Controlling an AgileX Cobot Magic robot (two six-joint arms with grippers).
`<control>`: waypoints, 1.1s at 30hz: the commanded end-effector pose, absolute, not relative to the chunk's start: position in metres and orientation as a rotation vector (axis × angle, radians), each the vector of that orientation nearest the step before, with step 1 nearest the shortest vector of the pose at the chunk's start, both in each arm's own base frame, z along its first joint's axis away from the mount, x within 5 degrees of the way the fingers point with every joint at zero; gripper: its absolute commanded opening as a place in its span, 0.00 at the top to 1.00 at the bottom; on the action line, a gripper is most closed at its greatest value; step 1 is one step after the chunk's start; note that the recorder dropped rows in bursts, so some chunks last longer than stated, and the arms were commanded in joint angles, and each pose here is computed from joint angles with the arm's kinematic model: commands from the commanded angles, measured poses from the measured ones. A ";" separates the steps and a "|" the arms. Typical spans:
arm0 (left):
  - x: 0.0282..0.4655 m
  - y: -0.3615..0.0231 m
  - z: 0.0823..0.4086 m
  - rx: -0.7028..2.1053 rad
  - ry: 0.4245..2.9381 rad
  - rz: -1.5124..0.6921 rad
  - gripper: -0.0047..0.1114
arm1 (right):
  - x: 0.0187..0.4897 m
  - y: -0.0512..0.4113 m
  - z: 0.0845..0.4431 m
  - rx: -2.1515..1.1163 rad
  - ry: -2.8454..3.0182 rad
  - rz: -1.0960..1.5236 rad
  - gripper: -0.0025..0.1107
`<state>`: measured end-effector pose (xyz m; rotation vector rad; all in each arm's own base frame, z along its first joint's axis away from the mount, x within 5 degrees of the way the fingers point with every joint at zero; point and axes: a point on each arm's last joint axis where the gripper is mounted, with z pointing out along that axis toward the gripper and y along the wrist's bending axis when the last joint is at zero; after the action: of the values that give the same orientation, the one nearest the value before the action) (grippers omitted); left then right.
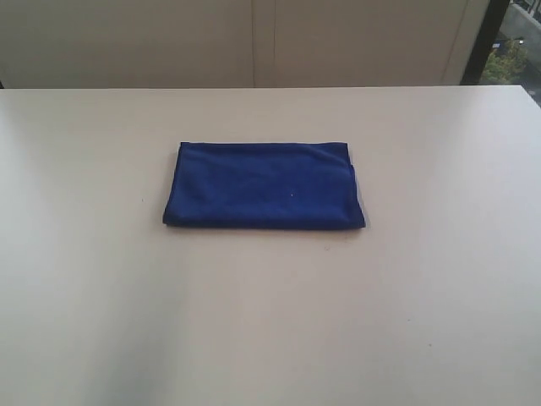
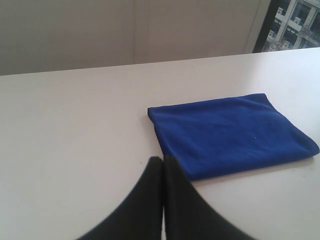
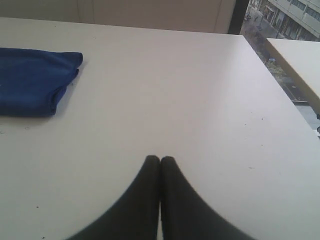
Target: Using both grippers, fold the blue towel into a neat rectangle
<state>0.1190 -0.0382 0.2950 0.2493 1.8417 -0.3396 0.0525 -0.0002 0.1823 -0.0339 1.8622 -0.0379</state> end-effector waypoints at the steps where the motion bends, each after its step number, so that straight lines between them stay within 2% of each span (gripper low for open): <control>1: 0.118 -0.038 0.294 0.239 1.843 -0.352 0.96 | 0.053 0.000 0.183 -0.033 1.847 -0.041 0.98; 33: 0.117 -0.038 0.294 0.255 1.840 -0.337 0.96 | 0.053 0.000 0.183 -0.033 1.847 -0.041 0.98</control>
<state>0.1190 -0.0382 0.2950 0.2493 1.8417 -0.3396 0.0525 -0.0002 0.1823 -0.0348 1.8622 -0.0394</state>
